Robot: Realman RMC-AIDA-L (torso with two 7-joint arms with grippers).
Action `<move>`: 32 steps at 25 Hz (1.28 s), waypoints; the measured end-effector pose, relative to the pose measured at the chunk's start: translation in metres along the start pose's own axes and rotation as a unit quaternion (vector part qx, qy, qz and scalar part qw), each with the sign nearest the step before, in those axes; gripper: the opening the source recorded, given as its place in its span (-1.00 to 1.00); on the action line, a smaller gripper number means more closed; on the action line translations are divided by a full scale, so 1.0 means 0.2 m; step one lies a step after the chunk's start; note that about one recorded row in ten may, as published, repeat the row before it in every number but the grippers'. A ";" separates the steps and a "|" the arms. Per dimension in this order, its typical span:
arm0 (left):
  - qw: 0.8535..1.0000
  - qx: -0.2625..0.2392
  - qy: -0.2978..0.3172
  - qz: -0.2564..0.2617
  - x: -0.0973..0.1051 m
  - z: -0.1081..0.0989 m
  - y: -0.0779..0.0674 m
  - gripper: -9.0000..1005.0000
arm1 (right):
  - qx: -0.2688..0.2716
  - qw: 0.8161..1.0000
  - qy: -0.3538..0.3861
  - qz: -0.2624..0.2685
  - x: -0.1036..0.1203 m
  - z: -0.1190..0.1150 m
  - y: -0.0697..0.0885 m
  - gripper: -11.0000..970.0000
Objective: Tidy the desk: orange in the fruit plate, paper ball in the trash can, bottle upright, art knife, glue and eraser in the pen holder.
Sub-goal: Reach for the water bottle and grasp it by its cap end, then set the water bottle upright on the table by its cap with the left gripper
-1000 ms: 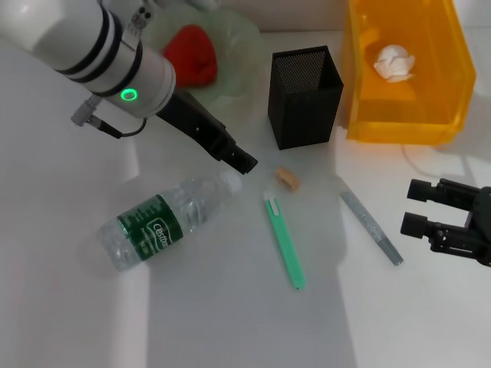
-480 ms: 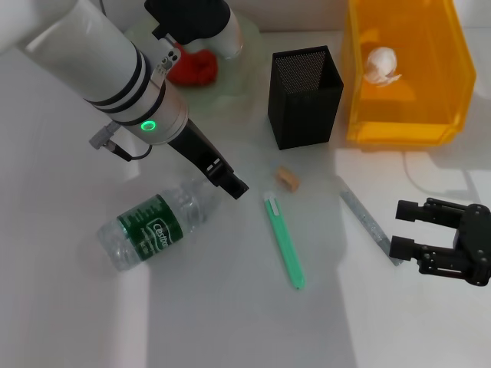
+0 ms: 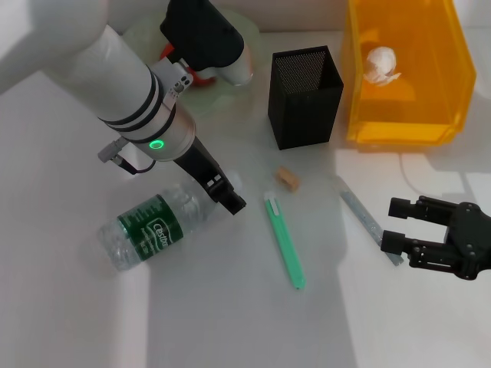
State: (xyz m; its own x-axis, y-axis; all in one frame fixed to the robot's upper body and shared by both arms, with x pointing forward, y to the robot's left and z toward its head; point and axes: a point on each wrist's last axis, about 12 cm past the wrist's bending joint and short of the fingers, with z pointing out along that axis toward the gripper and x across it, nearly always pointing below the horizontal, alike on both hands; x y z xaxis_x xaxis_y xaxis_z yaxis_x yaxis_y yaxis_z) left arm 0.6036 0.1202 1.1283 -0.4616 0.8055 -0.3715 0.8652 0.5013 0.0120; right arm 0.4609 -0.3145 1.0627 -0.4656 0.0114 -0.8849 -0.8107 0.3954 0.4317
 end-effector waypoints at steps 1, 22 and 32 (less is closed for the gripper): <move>1.000 0.000 0.000 0.000 0.00 0.00 0.00 0.63 | 0.001 1.000 0.000 0.000 0.00 0.00 0.00 0.56; 1.000 0.006 0.003 0.009 0.00 0.01 -0.05 -0.06 | 0.013 1.000 -0.002 0.010 0.05 0.02 -0.01 0.56; 0.996 -0.014 -0.083 0.012 0.06 -0.14 -0.07 -0.12 | 0.015 1.000 -0.004 0.012 0.06 0.02 -0.01 0.56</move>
State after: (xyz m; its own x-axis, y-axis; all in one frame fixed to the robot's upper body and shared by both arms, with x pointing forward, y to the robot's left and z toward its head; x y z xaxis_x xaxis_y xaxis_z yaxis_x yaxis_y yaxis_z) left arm 0.5801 0.1303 1.1493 -0.3996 0.7552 -0.5196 0.8690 0.4926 0.0476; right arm 0.4580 -0.3118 1.0507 -0.4820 0.0291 -0.8757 -0.7880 0.4226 0.4477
